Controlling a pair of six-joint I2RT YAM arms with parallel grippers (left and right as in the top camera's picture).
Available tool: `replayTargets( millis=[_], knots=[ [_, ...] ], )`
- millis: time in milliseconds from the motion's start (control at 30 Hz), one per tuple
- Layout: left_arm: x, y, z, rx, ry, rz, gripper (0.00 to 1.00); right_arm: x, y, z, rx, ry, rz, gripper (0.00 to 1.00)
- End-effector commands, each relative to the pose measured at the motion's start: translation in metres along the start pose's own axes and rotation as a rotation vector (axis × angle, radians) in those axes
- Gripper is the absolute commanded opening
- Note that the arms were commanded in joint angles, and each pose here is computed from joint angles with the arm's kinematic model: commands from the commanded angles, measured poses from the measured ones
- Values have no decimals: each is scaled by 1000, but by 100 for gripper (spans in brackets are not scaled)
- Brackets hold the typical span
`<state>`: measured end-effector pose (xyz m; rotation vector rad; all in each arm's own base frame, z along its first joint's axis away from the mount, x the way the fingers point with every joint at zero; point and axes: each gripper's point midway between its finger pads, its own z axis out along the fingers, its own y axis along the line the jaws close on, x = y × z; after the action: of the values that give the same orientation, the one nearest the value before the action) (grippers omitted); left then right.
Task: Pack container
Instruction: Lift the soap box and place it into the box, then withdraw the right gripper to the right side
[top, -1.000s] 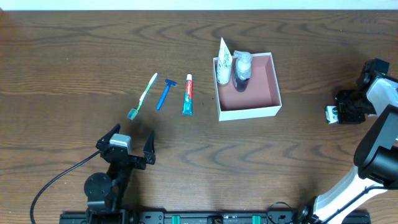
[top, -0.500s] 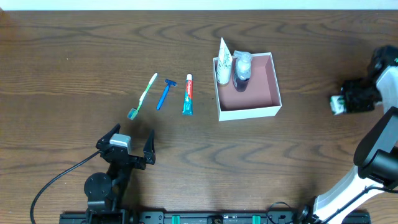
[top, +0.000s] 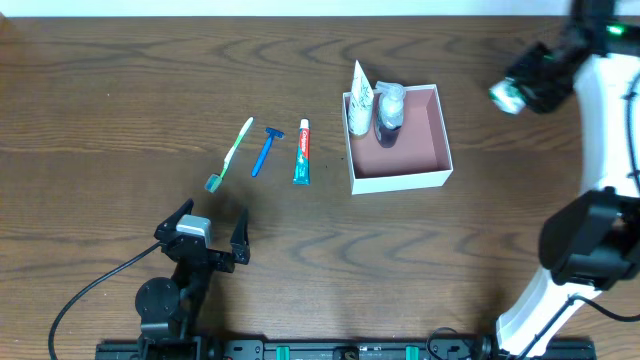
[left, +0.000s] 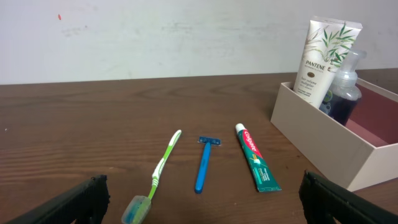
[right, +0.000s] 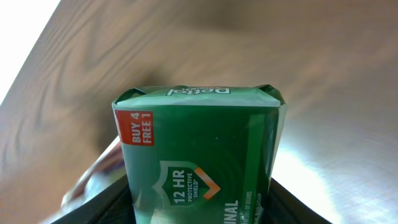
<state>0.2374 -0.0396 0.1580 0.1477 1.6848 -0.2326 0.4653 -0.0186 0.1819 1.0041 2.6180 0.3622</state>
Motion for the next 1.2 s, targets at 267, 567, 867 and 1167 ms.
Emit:
replayTargets(
  millis=[267, 567, 867, 1167],
  knots=[
    [15, 0, 2, 6, 34, -7, 98, 55, 71, 8, 54, -70, -530, 59],
    [15, 0, 2, 6, 34, -7, 98, 60, 78, 8, 109, -120, -585, 59],
    [15, 0, 2, 6, 34, -7, 98, 23, 35, -3, 255, -224, -306, 73],
    [15, 0, 2, 6, 34, -7, 98, -7, -68, -21, 418, -190, 206, 99]
  ],
)
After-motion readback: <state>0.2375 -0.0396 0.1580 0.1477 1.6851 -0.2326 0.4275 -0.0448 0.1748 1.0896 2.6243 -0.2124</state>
